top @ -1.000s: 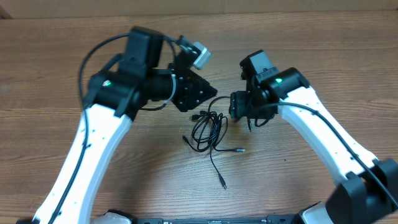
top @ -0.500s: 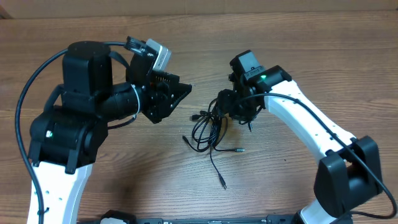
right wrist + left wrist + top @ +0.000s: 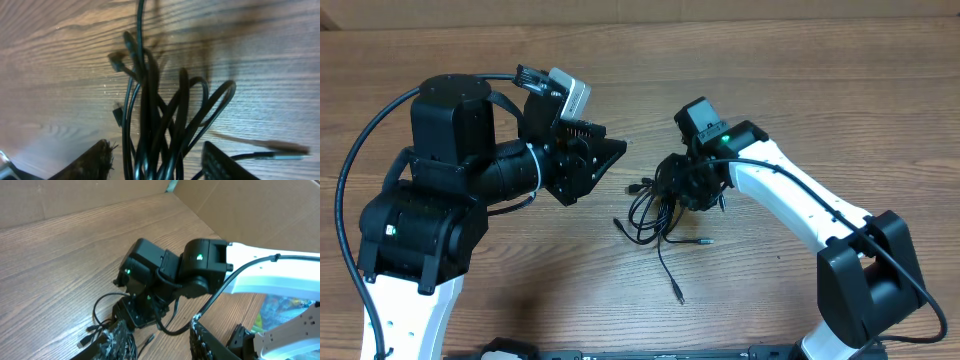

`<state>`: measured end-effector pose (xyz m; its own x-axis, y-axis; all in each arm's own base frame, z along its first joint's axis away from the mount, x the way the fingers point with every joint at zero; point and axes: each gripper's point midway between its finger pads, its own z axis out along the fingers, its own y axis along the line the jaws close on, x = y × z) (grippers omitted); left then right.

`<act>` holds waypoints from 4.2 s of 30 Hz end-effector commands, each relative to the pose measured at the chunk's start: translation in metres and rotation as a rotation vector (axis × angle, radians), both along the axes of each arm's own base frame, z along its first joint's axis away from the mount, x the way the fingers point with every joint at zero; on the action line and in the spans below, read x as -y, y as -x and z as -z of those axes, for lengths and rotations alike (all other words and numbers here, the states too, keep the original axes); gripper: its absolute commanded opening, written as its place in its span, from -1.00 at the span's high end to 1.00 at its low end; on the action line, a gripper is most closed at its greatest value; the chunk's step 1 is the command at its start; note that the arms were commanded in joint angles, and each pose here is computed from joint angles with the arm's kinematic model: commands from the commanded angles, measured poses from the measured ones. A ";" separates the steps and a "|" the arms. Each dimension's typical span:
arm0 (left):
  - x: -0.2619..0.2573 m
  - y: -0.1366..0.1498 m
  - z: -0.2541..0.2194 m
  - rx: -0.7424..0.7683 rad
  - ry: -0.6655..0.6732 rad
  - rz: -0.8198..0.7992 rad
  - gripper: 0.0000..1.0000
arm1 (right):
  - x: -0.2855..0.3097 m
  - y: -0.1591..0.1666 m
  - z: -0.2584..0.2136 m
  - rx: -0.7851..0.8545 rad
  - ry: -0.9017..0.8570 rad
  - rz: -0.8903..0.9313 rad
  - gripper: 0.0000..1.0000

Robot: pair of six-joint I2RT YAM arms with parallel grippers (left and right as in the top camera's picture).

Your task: Untangle cables

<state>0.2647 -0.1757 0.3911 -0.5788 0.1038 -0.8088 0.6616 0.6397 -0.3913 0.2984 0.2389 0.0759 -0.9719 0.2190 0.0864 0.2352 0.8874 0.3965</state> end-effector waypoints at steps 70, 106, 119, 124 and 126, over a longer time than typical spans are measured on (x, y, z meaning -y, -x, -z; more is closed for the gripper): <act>0.010 -0.022 0.099 0.021 -0.554 -0.133 0.10 | -0.046 -0.065 -0.263 0.563 -0.526 0.072 0.92; 0.030 -0.028 0.063 0.277 -0.579 -0.083 0.04 | -0.015 -0.057 -0.226 0.437 -0.371 0.153 0.92; 0.031 -0.025 0.077 0.231 -0.607 -0.052 0.04 | -0.043 -0.034 -0.249 0.351 -0.572 0.036 0.92; 0.028 -0.027 0.077 0.234 -0.617 -0.066 0.10 | -0.051 -0.022 -0.257 0.310 -0.641 -0.022 0.92; 0.028 -0.027 0.078 0.232 -0.619 -0.065 0.28 | -0.055 -0.017 -0.261 0.293 -0.670 -0.047 0.92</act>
